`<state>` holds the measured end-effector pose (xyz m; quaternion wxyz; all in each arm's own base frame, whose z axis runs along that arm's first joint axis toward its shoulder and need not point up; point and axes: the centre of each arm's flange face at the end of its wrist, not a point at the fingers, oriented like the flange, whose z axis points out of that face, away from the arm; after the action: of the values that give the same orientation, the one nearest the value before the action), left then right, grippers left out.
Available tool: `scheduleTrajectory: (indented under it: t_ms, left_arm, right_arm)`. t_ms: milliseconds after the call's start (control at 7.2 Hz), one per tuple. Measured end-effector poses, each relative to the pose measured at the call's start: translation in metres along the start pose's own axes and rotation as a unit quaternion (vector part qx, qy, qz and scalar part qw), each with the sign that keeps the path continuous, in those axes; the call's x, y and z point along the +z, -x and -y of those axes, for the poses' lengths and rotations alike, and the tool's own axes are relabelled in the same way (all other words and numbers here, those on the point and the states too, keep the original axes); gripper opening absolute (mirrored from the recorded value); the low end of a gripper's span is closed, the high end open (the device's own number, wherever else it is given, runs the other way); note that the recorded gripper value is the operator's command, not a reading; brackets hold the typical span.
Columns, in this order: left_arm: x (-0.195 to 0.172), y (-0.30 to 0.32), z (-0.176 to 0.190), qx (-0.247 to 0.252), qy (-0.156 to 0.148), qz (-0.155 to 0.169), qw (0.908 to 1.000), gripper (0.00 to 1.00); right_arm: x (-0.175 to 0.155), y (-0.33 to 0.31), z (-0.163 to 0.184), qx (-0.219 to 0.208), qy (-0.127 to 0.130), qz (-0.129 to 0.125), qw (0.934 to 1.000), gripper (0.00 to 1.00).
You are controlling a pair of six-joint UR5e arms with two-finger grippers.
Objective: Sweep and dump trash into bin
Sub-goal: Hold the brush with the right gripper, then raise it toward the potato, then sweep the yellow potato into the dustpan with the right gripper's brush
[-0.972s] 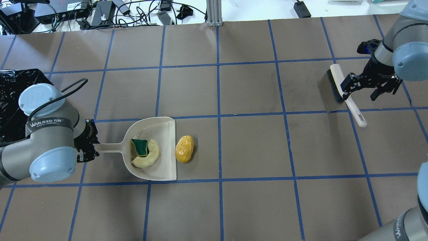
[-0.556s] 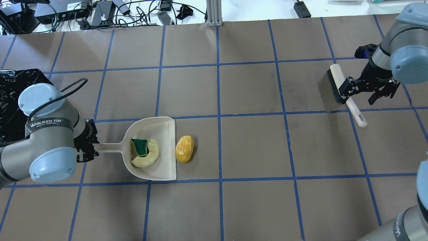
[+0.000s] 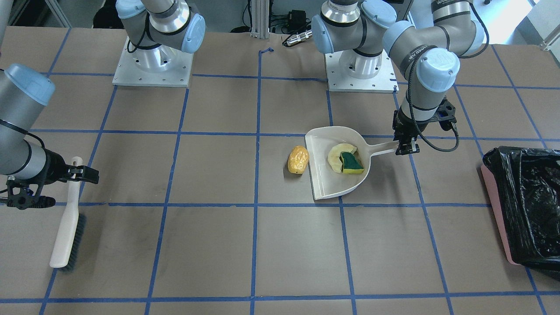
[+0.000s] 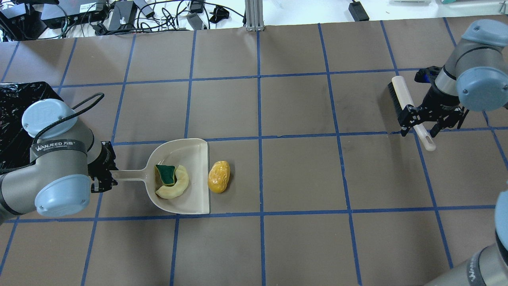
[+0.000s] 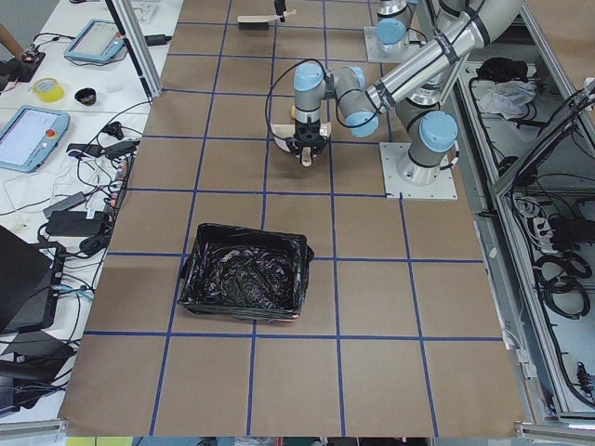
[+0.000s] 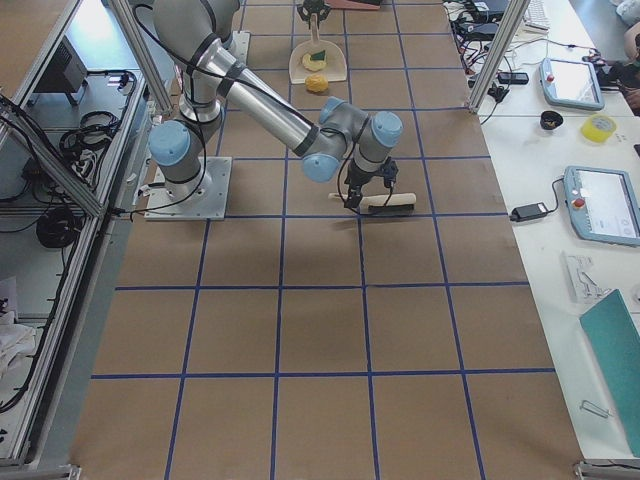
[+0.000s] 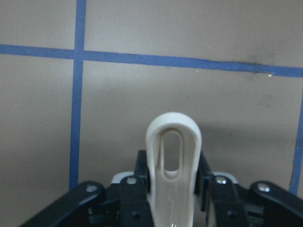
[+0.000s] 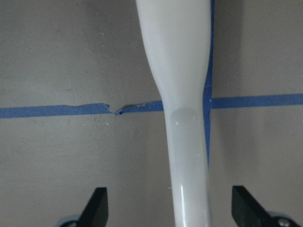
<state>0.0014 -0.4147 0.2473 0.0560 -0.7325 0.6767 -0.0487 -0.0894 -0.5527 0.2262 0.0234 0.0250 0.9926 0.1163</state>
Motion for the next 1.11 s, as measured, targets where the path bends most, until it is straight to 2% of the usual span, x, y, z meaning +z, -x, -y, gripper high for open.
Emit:
scheduleTrajectory:
  t_ms: [139,278,694,1111]
  left_arm:
    - [0.0,0.0,0.0,0.0,0.0,0.0,1.0,0.0]
    - [0.0,0.0,0.0,0.0,0.0,0.0,1.0,0.0]
    - [0.002,0.0,0.0,-0.001,0.001,0.002,1.0,0.0]
    - [0.003,-0.001,-0.001,-0.001,0.002,0.003,1.0,0.0]
  right_arm:
    - [-0.001,0.0,0.0,0.002,-0.002,0.0,1.0,0.19]
    - [-0.003,0.001,0.0,0.006,-0.004,-0.001,1.0,0.18]
    - [-0.022,0.034,0.003,0.015,-0.024,-0.014,0.9995,0.17]
    - [-0.046,0.176,-0.006,-0.019,-0.052,-0.044,0.9975,0.18]
